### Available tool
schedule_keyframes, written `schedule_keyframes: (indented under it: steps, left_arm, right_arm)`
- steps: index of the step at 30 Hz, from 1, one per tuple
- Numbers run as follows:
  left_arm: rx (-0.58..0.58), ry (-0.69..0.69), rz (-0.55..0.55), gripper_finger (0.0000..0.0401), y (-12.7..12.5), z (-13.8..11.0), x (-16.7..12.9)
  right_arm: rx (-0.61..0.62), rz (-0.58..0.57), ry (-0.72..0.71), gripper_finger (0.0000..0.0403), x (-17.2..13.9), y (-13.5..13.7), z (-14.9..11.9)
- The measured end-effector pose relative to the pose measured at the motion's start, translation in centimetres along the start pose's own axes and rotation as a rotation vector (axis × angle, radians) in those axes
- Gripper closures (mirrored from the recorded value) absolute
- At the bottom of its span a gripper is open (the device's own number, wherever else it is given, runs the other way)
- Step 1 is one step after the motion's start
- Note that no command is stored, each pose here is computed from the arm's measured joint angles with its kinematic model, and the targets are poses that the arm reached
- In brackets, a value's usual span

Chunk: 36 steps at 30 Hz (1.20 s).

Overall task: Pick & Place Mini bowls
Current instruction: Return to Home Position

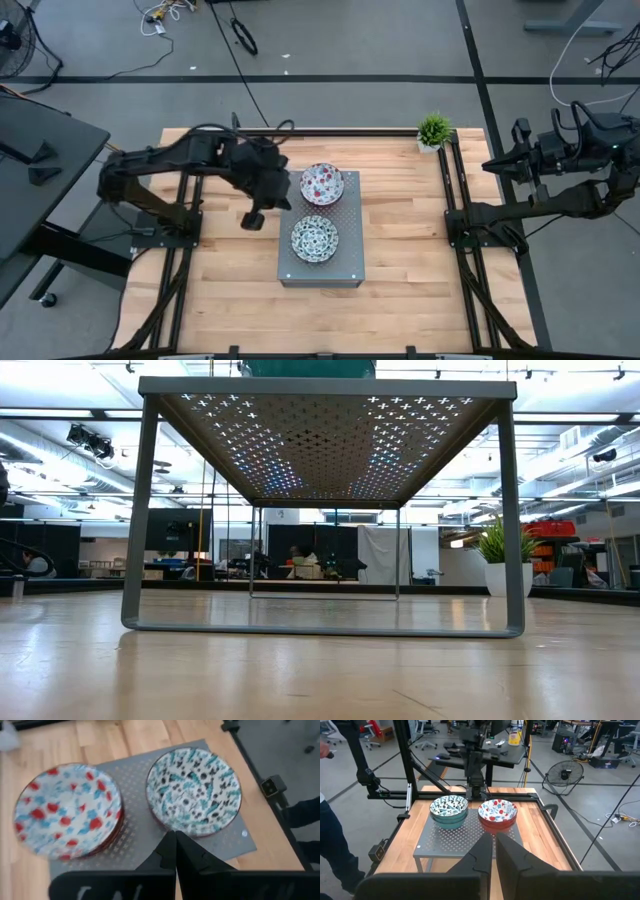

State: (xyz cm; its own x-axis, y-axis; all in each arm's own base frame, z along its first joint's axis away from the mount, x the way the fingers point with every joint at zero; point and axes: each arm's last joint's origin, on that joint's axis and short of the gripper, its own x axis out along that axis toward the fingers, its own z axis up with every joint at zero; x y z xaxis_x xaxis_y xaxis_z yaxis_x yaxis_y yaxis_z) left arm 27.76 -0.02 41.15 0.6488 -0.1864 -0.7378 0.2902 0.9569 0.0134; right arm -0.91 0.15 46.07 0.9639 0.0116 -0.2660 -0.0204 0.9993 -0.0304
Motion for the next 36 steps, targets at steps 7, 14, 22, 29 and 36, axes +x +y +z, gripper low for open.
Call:
schedule_keyframes:
  steps: [7,14,22,29,36]
  left_arm:
    - [-0.058,-0.023,0.027,0.0401,-0.4,-1.1,-1.0]
    - [-0.150,0.001,0.020,0.0401,-1.4,-5.0,-0.6]
    - [-0.171,-0.110,0.037,0.0401,-2.2,-7.3,-1.3]
    - [-0.196,-0.167,0.049,0.0401,-2.7,-10.0,-0.9]
    - [-0.236,-0.281,0.025,0.0400,-3.3,-12.6,0.5]
  right_arm:
    - [0.000,0.000,0.000,0.0374,0.0,0.0,0.0]
    - [0.000,0.000,0.000,0.0374,0.0,0.0,0.0]
    - [0.000,0.000,0.000,0.0374,0.0,0.0,0.0]
    - [0.000,0.000,0.000,0.0374,0.0,0.0,0.0]
    - [0.000,0.000,0.000,0.0374,0.0,0.0,0.0]
